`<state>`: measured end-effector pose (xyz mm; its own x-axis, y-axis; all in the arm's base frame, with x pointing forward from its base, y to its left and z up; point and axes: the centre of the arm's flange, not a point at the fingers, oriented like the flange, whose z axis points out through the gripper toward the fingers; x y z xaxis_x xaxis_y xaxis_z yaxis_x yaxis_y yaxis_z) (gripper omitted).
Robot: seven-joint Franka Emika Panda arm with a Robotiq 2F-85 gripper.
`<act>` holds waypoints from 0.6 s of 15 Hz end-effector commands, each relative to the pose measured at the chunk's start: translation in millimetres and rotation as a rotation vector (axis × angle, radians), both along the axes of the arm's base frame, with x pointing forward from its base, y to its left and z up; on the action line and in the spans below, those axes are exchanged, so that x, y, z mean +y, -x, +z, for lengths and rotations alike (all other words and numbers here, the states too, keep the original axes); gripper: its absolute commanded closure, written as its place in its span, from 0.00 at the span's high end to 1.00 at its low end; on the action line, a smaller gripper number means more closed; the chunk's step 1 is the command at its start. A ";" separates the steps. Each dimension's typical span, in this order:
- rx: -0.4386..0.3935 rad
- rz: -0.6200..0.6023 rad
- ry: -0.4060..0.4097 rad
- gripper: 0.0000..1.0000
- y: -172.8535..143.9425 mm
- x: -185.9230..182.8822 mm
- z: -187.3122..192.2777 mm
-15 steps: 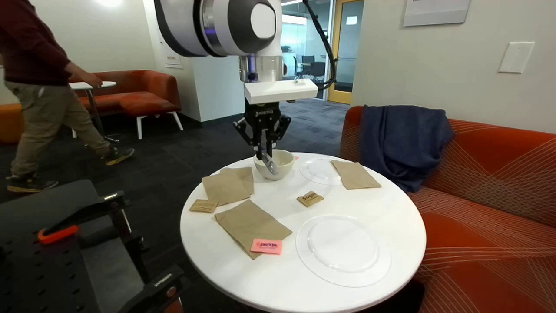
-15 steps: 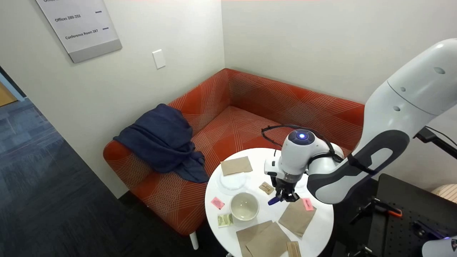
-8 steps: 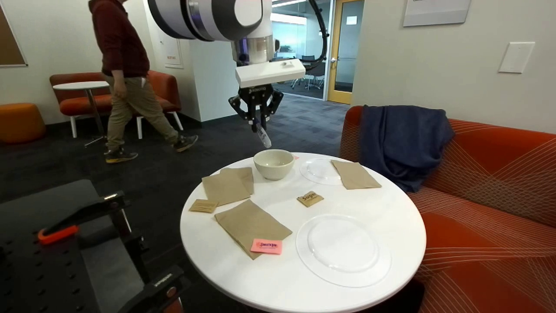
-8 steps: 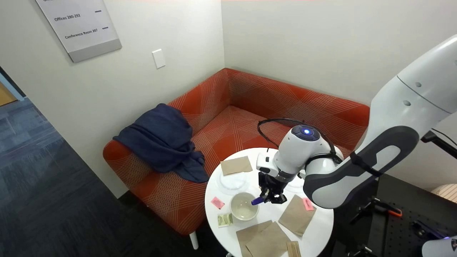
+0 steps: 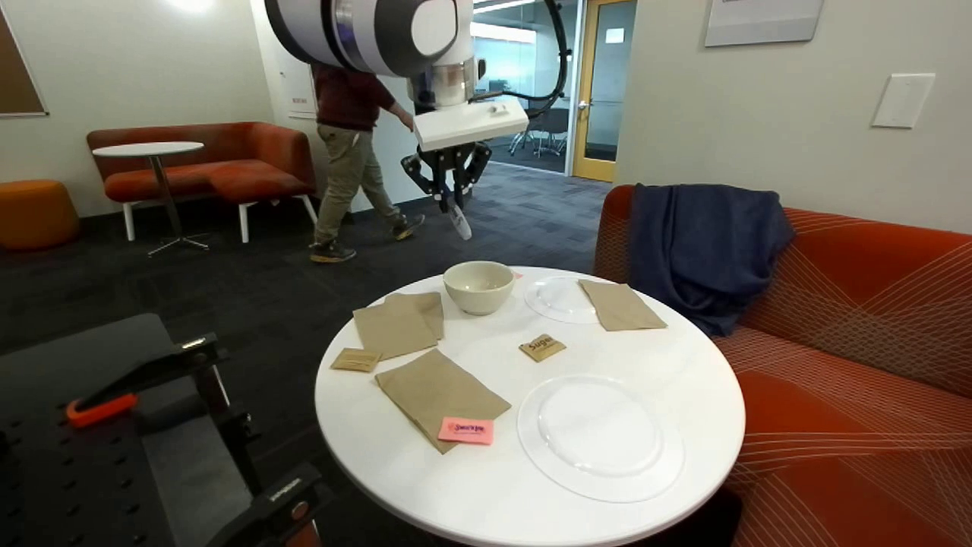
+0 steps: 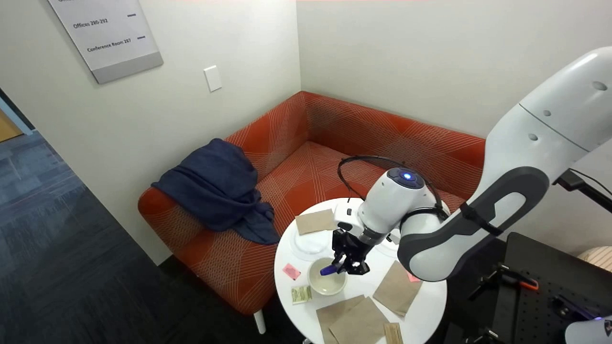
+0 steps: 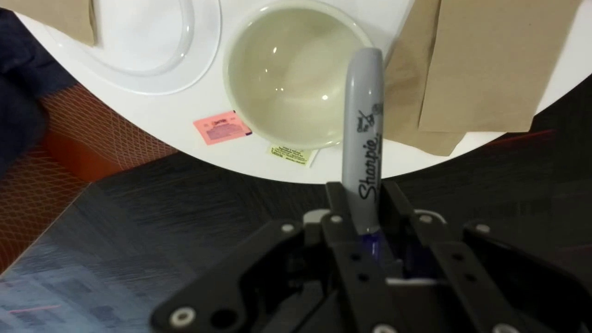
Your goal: Pick up the marker and put it in the bowl
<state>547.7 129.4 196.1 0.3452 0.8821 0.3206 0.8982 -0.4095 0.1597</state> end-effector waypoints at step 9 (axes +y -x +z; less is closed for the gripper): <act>-0.030 -0.003 -0.093 0.06 -65.5 -3.0 -37.9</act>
<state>590.9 124.8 167.4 0.3554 0.8502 0.3884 0.8881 -0.4367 0.1434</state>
